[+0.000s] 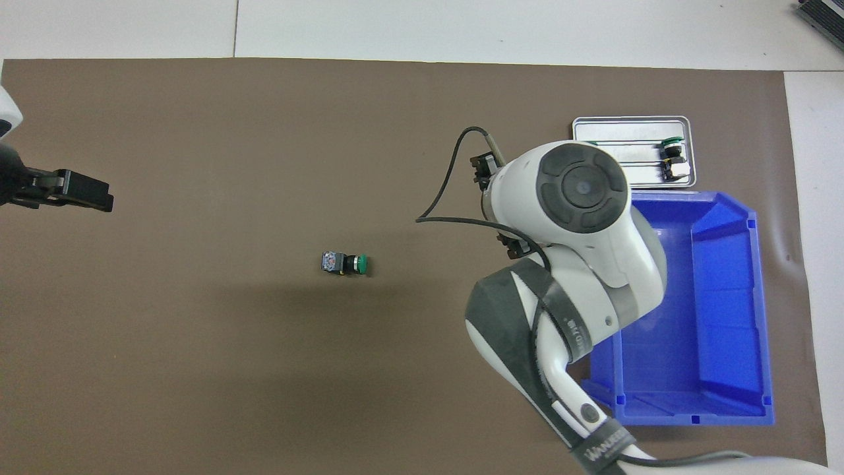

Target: Place and press button with both arms

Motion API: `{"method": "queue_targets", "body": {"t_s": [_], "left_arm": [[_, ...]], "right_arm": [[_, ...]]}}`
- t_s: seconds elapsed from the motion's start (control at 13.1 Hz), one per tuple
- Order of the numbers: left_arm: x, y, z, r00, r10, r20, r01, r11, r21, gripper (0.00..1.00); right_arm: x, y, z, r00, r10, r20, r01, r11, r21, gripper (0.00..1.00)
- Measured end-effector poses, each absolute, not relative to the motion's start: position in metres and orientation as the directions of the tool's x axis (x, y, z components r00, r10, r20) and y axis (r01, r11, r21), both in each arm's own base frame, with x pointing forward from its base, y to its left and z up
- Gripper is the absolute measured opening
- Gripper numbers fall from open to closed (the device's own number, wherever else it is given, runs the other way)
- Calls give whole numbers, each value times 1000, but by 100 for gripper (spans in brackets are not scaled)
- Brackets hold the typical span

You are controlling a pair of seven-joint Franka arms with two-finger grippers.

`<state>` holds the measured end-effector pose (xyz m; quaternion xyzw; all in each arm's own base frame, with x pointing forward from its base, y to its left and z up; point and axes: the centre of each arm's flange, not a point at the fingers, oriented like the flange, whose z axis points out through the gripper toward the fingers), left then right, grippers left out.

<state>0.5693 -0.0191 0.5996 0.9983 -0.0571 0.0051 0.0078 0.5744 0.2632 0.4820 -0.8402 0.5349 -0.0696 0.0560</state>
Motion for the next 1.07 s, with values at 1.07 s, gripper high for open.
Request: {"method": "queue_targets", "body": {"t_s": [1.07], "left_arm": [[569,-20,599,993,-115,11,-115,-993,15,99]], "right_arm": [[548,13,591,974,-228,19,-228,-973,18,100]]}}
